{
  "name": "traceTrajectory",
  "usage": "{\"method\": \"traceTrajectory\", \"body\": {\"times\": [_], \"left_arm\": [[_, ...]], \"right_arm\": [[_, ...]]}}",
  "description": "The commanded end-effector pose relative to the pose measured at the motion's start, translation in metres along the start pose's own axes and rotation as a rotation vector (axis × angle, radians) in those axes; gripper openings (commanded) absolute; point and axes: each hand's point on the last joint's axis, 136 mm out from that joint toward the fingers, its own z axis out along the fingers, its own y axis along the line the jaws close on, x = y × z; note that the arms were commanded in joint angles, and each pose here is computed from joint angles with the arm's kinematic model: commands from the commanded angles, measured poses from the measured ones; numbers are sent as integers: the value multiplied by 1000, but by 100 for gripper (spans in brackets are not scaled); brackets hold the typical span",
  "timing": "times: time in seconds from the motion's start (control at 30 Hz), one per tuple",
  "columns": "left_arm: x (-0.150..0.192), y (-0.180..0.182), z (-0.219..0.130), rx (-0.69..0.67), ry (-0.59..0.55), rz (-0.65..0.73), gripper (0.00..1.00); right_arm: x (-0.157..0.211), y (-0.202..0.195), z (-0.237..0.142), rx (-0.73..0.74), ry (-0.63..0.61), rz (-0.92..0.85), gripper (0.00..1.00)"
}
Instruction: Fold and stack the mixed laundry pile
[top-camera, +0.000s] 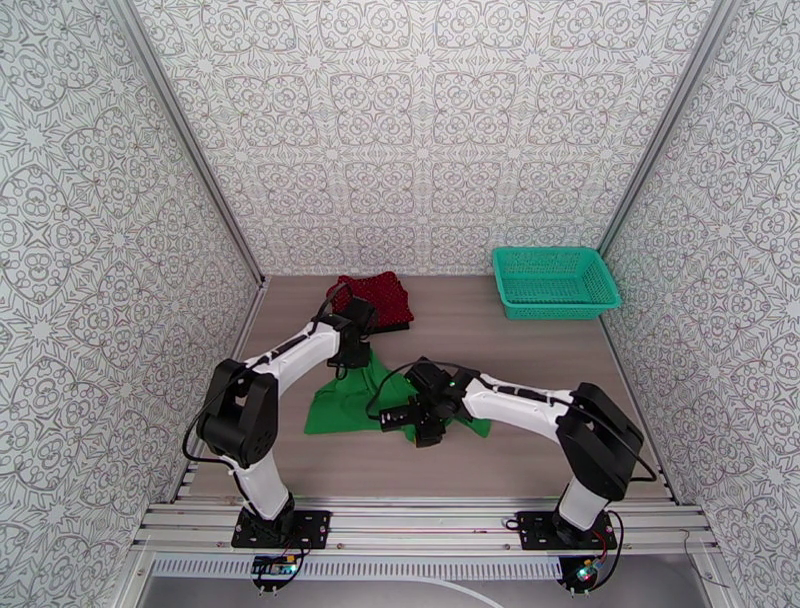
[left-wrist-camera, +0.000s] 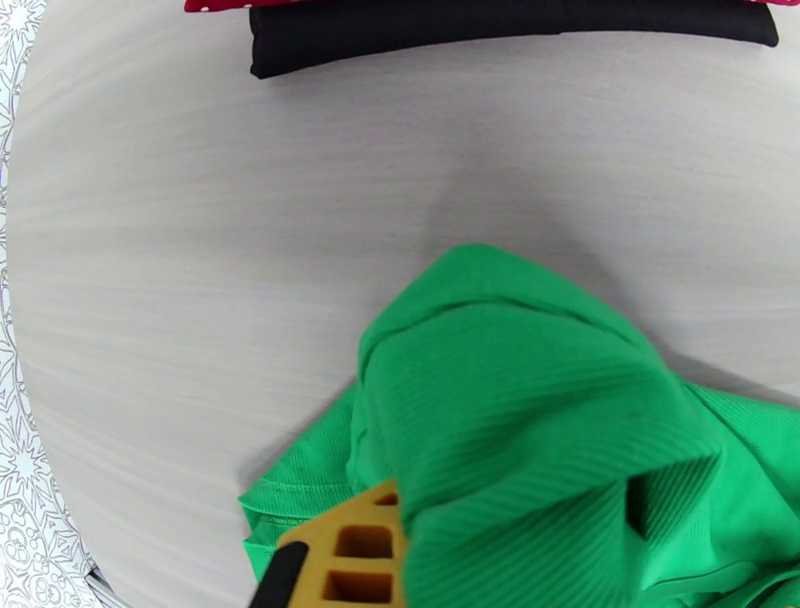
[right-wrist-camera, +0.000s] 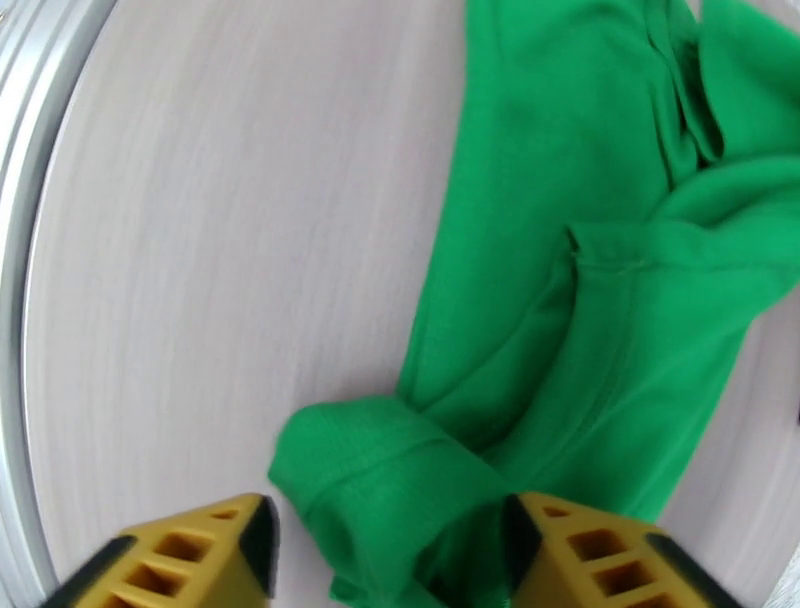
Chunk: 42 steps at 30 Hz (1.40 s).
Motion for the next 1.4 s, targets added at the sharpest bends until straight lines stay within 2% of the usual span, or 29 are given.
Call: {"method": "traceTrajectory", "body": {"times": [0.0, 0.07, 0.23, 0.37, 0.47, 0.53, 0.67, 0.73, 0.87, 1.0, 1.03, 1.17, 1.2, 1.23, 1.3, 1.37], "left_arm": [[-4, 0, -8, 31, -30, -3, 0], [-3, -1, -9, 35, -29, -2, 0], [2, 2, -12, 33, -31, -4, 0], [5, 11, -17, 30, -44, -19, 0], [1, 16, -15, 37, -49, -27, 0], [-7, 16, -15, 42, -65, -21, 0], [-32, 8, -8, 66, -117, 21, 0], [-44, 7, -1, 60, -130, 38, 0], [-64, 14, 20, 15, -126, 42, 0], [-81, 13, 36, -2, -135, 60, 0], [-85, 11, 38, -1, -138, 67, 8], [-93, 5, 34, 2, -154, 85, 60], [-94, 4, 30, 1, -161, 87, 69], [-96, 4, 25, -1, -169, 92, 80], [-99, 6, 15, -19, -186, 98, 92], [-103, 9, -1, -43, -211, 111, 97]], "right_arm": [[-18, -20, -3, 79, -47, 2, 25], [-23, -28, -9, 106, -62, 27, 0], [-37, -50, -47, 262, -152, 132, 0], [-25, -88, -104, 588, -258, 335, 0], [16, -123, -146, 855, -272, 599, 0], [56, -139, -165, 1002, -229, 789, 0], [140, -151, -180, 1240, -103, 1168, 0], [173, -150, -179, 1326, -46, 1303, 0], [217, -147, -170, 1450, 27, 1469, 0], [240, -151, -157, 1503, 90, 1543, 0], [244, -153, -155, 1510, 101, 1556, 0], [254, -159, -148, 1510, 130, 1582, 0], [254, -160, -147, 1506, 134, 1581, 0], [254, -161, -147, 1503, 132, 1581, 5], [252, -163, -148, 1495, 126, 1575, 20], [250, -165, -153, 1490, 112, 1571, 32]]}}
